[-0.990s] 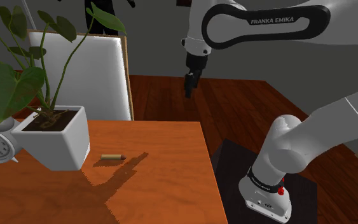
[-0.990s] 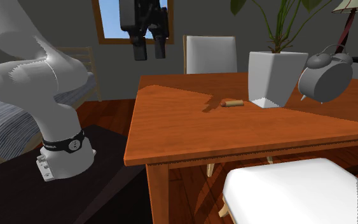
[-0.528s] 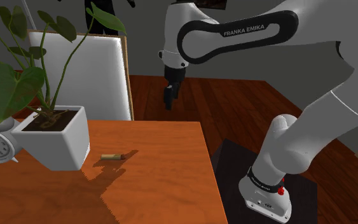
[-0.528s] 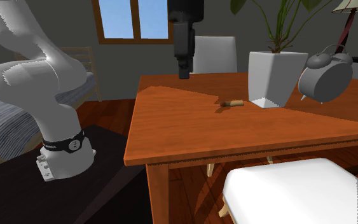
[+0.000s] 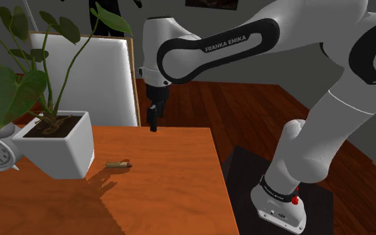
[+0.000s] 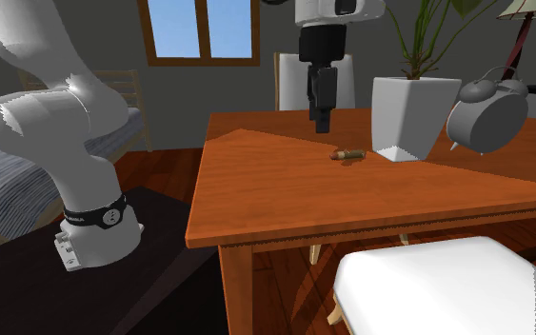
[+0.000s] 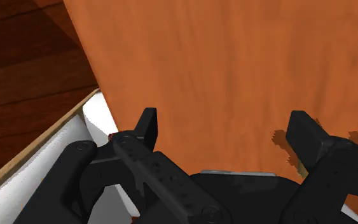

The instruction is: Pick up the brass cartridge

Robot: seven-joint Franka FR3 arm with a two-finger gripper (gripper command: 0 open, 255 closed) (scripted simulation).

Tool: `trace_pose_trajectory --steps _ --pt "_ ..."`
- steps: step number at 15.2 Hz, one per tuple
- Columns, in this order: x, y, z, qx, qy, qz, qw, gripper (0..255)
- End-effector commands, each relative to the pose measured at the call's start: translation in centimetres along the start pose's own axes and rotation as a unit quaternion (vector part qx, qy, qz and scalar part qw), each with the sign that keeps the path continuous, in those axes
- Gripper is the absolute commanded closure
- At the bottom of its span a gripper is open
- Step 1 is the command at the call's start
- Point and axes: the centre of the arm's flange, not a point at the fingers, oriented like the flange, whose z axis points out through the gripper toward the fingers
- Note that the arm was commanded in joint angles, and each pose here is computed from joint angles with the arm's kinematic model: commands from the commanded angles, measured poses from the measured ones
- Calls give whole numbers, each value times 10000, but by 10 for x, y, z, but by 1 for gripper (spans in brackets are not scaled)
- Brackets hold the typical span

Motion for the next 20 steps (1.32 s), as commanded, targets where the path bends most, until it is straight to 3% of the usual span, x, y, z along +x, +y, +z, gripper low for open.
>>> trace_pose_trajectory --steps 1,12,20 --pt "16 -15 13 55 7 -159 9999 0" --pt "97 -114 67 339 29 -1018 9942 0" --pt "98 -117 109 349 30 -1049 9939 0"
